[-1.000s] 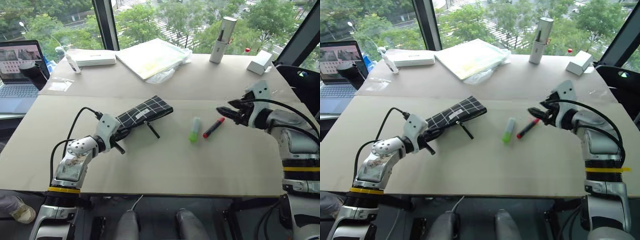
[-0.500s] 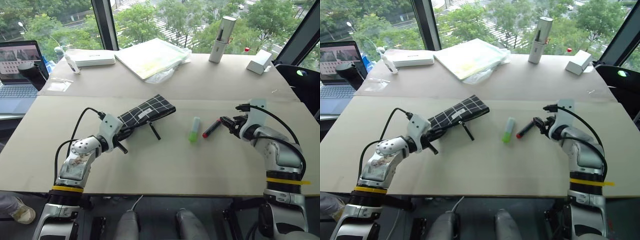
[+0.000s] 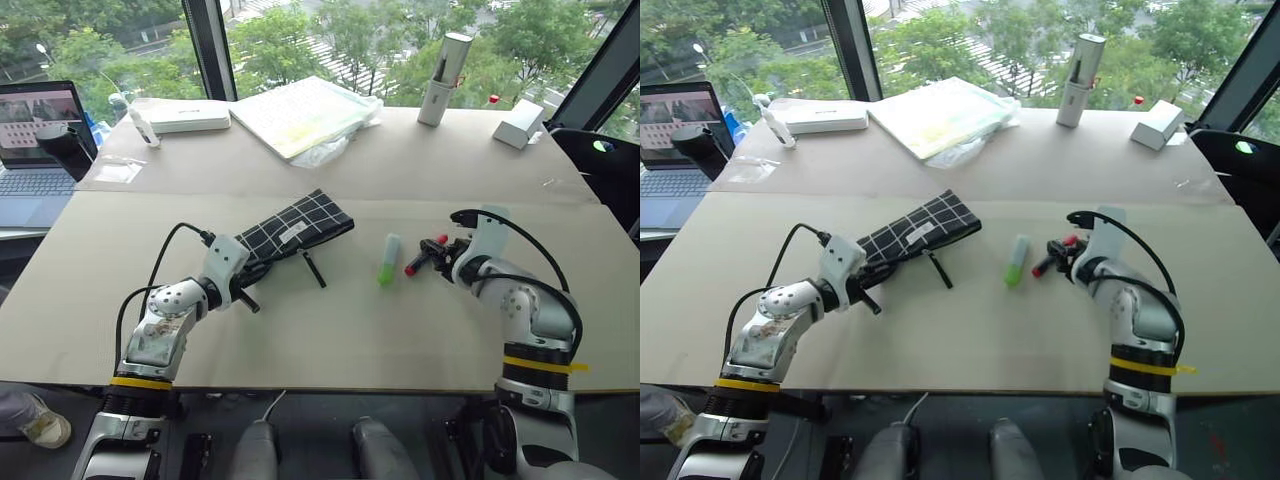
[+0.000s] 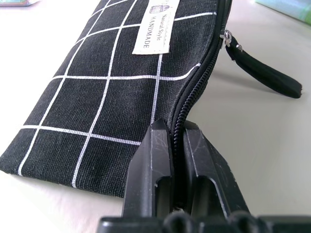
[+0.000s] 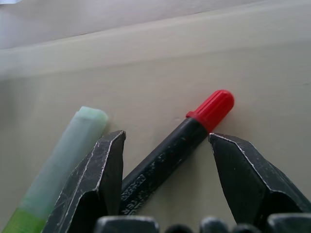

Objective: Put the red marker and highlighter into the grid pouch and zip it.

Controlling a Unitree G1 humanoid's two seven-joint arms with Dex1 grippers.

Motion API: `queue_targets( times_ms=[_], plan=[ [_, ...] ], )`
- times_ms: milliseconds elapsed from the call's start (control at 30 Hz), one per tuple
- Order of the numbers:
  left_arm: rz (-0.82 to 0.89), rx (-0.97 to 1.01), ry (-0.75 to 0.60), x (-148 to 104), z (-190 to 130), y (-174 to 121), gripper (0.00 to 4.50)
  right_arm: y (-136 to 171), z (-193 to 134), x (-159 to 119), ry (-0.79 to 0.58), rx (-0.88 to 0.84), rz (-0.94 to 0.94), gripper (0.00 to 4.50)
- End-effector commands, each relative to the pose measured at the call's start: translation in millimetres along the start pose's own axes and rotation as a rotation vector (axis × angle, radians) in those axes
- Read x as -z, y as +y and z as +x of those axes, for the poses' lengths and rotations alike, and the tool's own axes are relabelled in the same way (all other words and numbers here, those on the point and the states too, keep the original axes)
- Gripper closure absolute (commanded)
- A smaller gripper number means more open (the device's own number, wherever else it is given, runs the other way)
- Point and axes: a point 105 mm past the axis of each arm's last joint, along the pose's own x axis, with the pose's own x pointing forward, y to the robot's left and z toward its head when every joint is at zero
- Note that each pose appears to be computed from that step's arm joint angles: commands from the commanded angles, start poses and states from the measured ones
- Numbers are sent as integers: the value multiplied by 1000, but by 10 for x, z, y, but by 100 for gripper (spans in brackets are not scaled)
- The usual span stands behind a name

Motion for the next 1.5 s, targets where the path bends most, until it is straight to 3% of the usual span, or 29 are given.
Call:
queue_targets(
  times_ms=[33, 300, 733, 1500],
  plan=[
    [20, -10, -43, -121, -19, -6, 450, 44, -36, -103, -32, 0, -51, 142],
    [5, -45, -43, -104, -65, 24, 450, 123, 23, -20, 0, -16, -165, 142],
    [-16, -63, -41, -94, -103, -8, 450, 306, 202, -123, -28, -31, -285, 142],
    [-13, -53, -42, -138, -89, 24, 450, 76, 77, -4, -3, 44, -511, 142]
  ],
)
